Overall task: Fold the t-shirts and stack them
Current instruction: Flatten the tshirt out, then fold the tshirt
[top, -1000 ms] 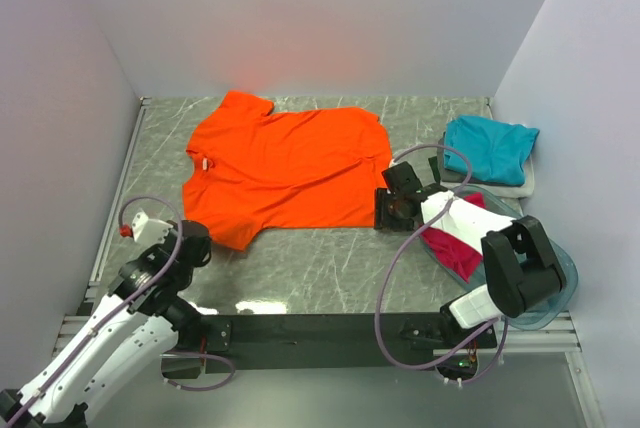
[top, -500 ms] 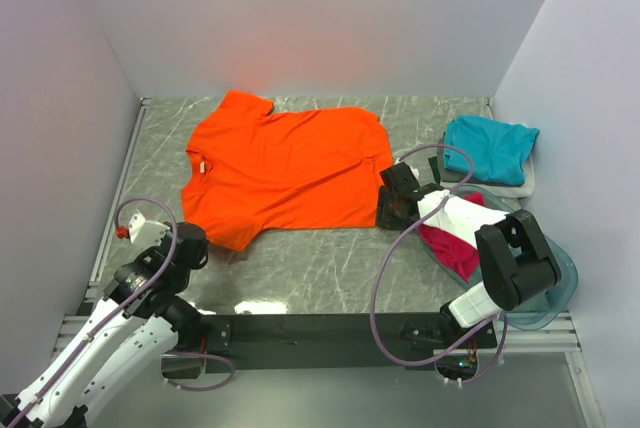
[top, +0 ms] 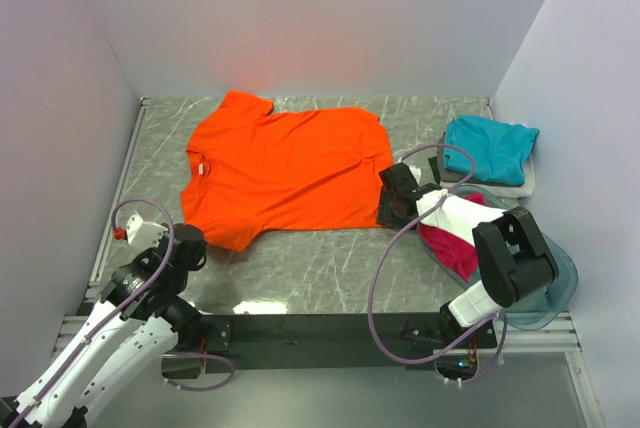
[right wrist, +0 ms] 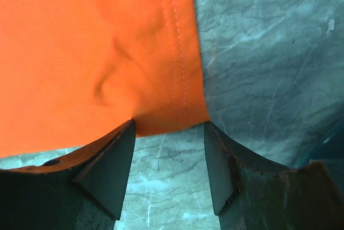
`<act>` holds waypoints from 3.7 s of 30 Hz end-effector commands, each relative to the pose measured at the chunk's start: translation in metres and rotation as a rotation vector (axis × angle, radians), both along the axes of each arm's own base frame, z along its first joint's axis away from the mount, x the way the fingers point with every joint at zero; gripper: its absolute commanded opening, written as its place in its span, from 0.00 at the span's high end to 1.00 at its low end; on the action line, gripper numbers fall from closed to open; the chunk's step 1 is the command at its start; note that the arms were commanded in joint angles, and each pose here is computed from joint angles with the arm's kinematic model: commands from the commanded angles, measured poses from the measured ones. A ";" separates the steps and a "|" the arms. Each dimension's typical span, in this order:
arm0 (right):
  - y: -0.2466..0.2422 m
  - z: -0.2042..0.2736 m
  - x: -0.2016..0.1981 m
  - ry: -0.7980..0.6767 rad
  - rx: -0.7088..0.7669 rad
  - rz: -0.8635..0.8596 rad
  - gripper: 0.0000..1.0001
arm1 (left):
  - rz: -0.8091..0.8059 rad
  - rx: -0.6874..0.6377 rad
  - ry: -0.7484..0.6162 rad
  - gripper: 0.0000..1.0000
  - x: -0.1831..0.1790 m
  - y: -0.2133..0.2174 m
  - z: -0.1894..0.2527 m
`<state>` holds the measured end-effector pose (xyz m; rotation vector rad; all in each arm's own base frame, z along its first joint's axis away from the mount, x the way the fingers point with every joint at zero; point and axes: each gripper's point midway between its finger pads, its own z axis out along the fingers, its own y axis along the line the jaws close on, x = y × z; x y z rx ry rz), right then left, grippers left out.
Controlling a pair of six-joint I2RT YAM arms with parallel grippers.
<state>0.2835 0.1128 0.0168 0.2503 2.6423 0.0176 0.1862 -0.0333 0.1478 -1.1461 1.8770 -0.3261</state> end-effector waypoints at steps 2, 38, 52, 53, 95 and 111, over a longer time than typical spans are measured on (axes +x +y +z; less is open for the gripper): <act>-0.004 -0.004 0.003 -0.015 -0.032 -0.030 0.39 | 0.012 0.008 -0.039 0.99 0.005 0.003 0.016; 0.023 0.030 -0.045 0.091 -0.047 0.145 1.00 | -0.294 0.144 -0.041 0.99 0.057 -0.054 0.039; 0.030 0.044 0.026 0.094 -0.052 0.201 1.00 | -0.462 0.285 -0.044 1.00 0.174 -0.067 0.044; 0.032 0.043 0.034 0.096 -0.051 0.203 1.00 | -0.473 0.291 -0.034 0.99 0.182 -0.069 0.040; 0.011 0.051 0.140 0.122 -0.027 0.202 1.00 | -0.436 0.339 0.003 0.99 0.308 -0.026 0.033; 0.010 0.050 0.144 0.137 -0.040 0.201 1.00 | -0.317 0.284 -0.008 1.00 0.292 0.022 0.033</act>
